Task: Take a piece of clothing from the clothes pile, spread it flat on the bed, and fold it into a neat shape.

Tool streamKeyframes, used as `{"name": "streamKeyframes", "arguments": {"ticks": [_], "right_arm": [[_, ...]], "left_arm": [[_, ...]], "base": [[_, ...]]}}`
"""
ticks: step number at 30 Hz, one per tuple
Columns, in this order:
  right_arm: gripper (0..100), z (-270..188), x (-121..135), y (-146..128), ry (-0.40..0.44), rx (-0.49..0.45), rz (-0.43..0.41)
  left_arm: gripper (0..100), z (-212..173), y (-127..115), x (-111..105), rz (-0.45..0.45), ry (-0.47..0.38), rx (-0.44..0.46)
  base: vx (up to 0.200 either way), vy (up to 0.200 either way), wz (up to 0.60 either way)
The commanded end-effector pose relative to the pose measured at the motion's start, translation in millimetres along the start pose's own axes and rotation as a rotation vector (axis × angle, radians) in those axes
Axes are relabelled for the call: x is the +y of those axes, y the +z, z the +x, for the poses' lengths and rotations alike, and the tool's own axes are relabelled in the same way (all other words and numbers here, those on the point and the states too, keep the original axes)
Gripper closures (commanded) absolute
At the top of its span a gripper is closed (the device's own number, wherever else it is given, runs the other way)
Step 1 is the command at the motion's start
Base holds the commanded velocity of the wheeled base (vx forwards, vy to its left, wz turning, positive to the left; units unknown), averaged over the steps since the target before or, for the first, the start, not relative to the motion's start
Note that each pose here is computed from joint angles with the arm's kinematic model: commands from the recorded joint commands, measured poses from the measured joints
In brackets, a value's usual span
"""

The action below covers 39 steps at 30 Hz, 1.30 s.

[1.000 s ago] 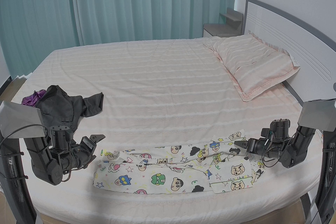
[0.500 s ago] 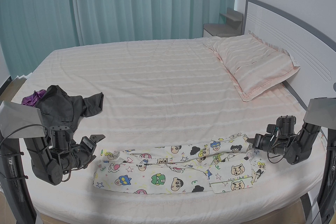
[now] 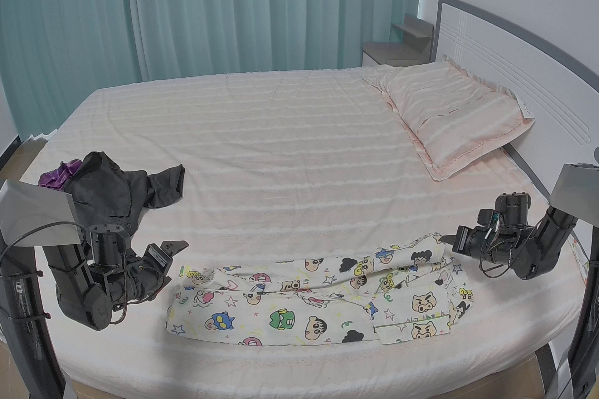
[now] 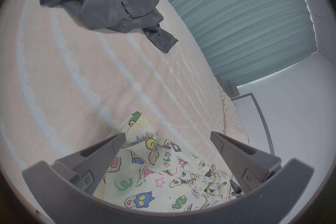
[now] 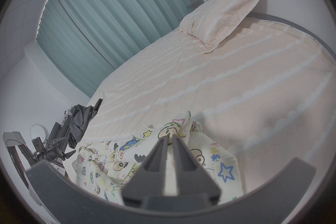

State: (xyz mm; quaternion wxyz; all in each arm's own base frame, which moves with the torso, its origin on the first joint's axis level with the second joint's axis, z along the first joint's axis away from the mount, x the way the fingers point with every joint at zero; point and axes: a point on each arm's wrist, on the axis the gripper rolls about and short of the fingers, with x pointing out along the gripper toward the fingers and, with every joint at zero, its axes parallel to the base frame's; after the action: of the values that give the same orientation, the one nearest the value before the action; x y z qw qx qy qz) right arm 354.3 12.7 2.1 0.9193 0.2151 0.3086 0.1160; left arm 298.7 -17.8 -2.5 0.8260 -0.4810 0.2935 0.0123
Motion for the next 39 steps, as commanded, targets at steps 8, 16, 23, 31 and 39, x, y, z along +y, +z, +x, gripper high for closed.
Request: {"name": "streamKeyframes", "arguments": {"ticks": [8, 16, 23, 31, 39], "right_arm": [[0, 7, -9, -7, -0.023, 0.014, 0.023], [0, -18, -27, -32, -0.079, 0.1, 0.095], [0, -18, -16, -41, -0.06, 0.134, 0.143], [0, -12, 4, -43, -0.014, 0.149, 0.205], [0, 13, -2, -47, -0.017, 0.154, 0.202]], "left_arm": [[0, 1, -1, 1, 0.003, 0.005, 0.004], [0, 1, -1, 1, 0.003, 0.005, 0.004], [0, 1, -1, 2, 0.003, 0.007, 0.003], [0, 1, -1, 1, 0.003, 0.006, 0.002], [0, 1, -1, 1, 0.003, 0.006, 0.002]], "base": [[0.0, 0.0, 0.0], [0.0, 0.0, 0.0], [0.0, 0.0, 0.0], [0.0, 0.0, 0.0], [0.0, 0.0, 0.0]]}}
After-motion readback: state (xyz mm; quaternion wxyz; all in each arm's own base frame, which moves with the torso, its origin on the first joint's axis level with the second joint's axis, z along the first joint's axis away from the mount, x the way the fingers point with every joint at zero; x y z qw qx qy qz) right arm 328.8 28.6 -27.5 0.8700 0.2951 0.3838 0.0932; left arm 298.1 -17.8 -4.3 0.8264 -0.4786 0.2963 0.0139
